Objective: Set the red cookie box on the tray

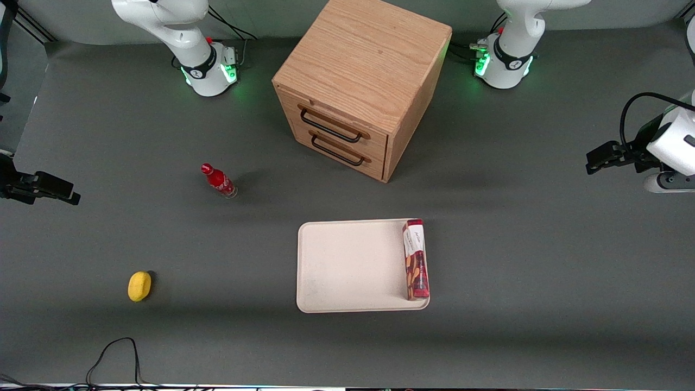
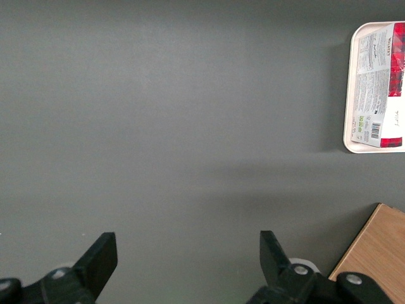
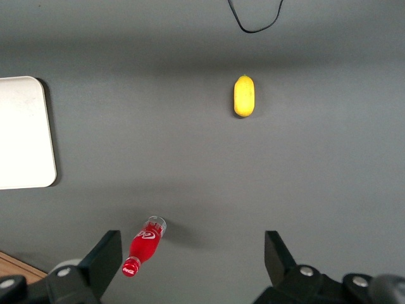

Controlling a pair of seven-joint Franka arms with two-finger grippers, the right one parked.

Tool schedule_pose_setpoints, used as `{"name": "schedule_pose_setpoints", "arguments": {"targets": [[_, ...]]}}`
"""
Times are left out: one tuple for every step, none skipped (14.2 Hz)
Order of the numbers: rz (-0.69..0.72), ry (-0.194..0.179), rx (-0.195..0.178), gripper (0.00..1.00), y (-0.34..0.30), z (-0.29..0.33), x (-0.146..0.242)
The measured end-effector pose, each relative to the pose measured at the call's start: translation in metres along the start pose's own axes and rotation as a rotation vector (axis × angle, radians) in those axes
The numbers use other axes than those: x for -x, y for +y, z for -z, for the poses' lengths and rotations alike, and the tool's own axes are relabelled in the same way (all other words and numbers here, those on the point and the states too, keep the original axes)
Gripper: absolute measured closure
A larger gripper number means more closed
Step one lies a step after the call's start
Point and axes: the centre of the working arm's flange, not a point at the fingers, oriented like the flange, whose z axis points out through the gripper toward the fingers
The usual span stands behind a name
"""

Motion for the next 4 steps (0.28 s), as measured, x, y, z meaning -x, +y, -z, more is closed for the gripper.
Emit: {"name": "schedule_pose_setpoints", "arguments": {"targets": [[0.000,0.001,0.000,0.00,0.0000,0.0007,0.0000],[0.000,0.001,0.000,0.00,0.0000,0.0014,0.0000],[-0.001,0.001,0.000,0.00,0.0001,0.0019,0.0001],[-0.002,0.000,0.000,0.00,0.0002,0.0020,0.0003]]}}
